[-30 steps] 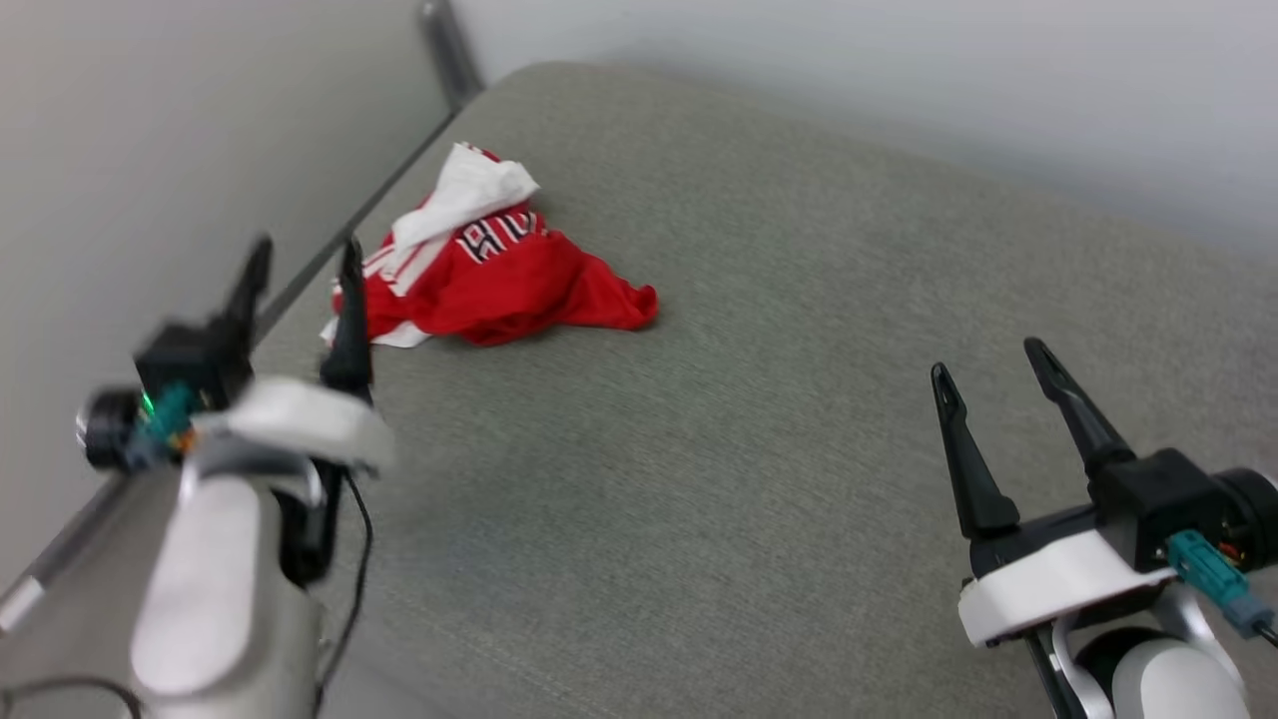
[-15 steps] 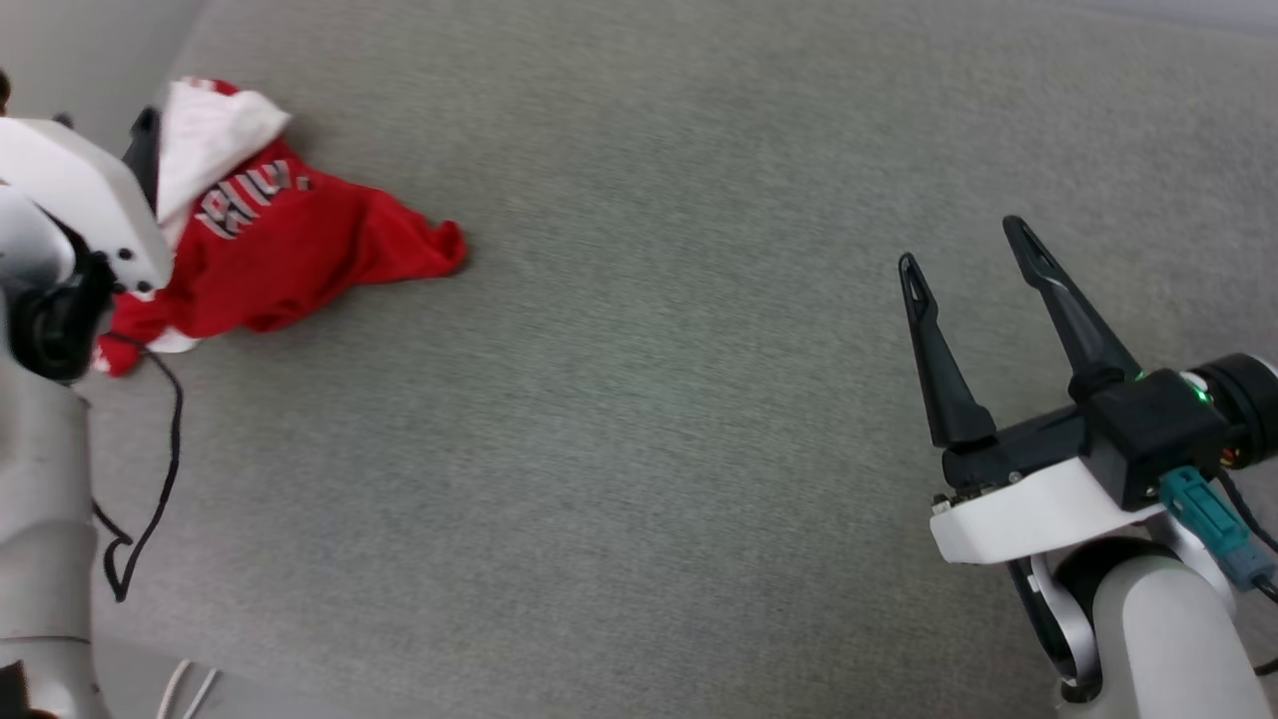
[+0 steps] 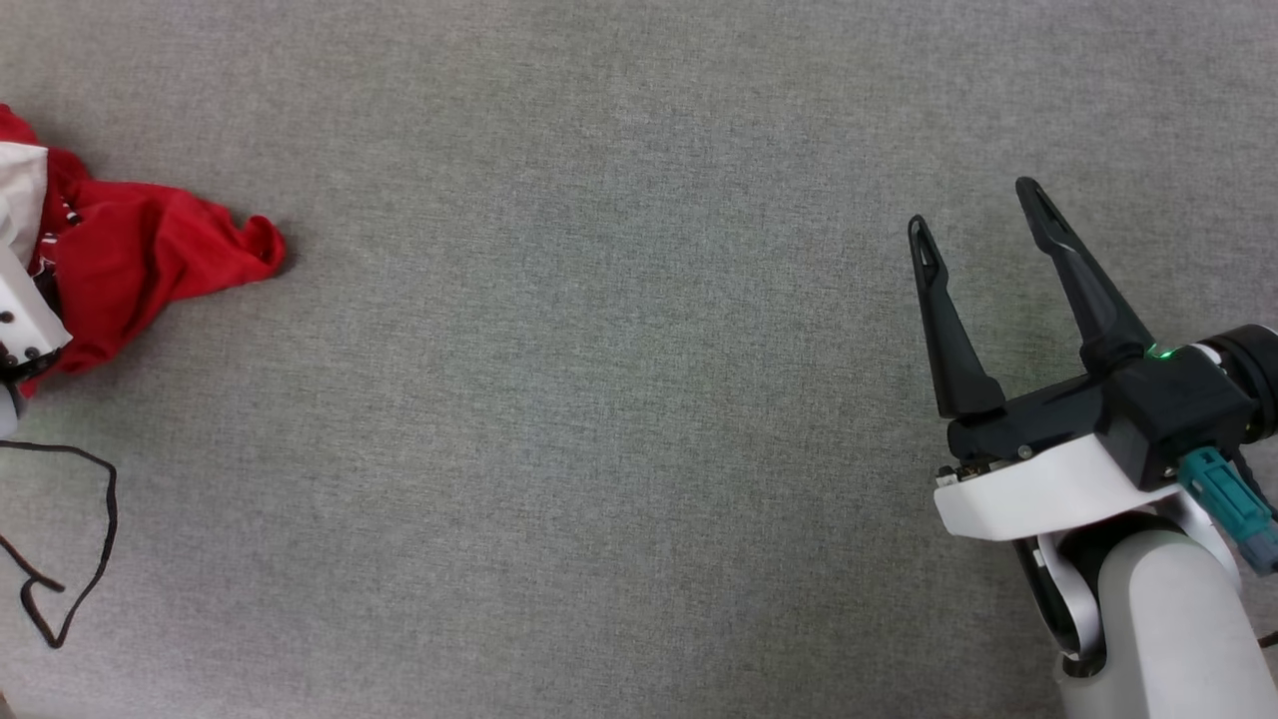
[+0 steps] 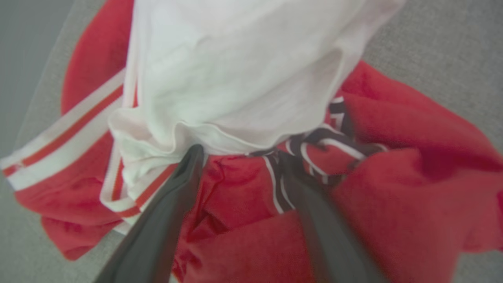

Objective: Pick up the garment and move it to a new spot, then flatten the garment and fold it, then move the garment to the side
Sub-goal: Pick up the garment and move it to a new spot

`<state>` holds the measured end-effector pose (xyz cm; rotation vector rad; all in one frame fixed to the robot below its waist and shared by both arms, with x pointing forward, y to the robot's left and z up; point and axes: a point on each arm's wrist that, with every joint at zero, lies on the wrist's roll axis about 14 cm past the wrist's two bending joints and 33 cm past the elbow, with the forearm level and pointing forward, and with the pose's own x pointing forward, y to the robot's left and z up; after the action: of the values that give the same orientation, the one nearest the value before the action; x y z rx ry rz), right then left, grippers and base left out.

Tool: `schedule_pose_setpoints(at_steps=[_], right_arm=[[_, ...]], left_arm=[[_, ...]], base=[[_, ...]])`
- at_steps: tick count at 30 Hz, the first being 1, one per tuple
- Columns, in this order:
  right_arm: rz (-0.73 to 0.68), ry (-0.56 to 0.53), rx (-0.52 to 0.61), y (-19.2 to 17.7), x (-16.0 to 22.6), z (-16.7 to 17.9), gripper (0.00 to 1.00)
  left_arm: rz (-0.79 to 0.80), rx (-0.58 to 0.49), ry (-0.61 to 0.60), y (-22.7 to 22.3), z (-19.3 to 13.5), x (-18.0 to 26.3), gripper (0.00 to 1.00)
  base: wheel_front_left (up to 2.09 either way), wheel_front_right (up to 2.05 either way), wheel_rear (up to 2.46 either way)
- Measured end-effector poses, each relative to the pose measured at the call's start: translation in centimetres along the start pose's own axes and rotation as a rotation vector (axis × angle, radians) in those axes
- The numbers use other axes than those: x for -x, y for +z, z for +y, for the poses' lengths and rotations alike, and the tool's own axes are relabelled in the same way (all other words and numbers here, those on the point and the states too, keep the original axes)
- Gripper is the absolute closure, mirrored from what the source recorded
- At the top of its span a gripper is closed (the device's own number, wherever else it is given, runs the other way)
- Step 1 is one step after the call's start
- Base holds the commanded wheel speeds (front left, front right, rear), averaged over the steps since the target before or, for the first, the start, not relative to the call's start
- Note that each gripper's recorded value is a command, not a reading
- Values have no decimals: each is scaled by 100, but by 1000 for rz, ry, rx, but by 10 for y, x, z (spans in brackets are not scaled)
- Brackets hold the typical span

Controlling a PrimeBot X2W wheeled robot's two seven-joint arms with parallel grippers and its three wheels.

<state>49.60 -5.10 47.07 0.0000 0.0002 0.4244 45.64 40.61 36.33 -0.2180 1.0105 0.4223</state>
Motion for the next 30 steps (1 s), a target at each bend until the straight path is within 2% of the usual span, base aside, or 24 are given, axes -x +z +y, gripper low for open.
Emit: schedule_pose_setpoints(at_steps=[1,2,4,8,13,19,24,30], right_arm=[[-1,-1,1,0,0,0,0],[-2,-1,1,1,0,0,0],[-7,-1,3,4,0,0,0],[-41,11,5,21,2,6,0],[-78,12,5,40,11,10,0],[-121,-11,-2,63,30,8,0],[-155,-41,4,82,51,4,0],[-176,-95,5,97,81,-6,0]], left_arm=[[-4,1,1,0,1,1,58],[-15,5,3,1,1,1,100],[-34,14,9,3,3,3,100],[-201,-37,28,27,7,22,100],[-471,-74,49,79,14,64,100],[-813,-113,21,136,5,133,100],[-1022,-136,-30,162,-13,187,100],[-1161,-120,-163,167,-62,229,100]], base=[[0,0,0],[0,0,0],[0,0,0],[0,0,0],[0,0,0],[0,0,0],[0,0,0],[0,0,0]])
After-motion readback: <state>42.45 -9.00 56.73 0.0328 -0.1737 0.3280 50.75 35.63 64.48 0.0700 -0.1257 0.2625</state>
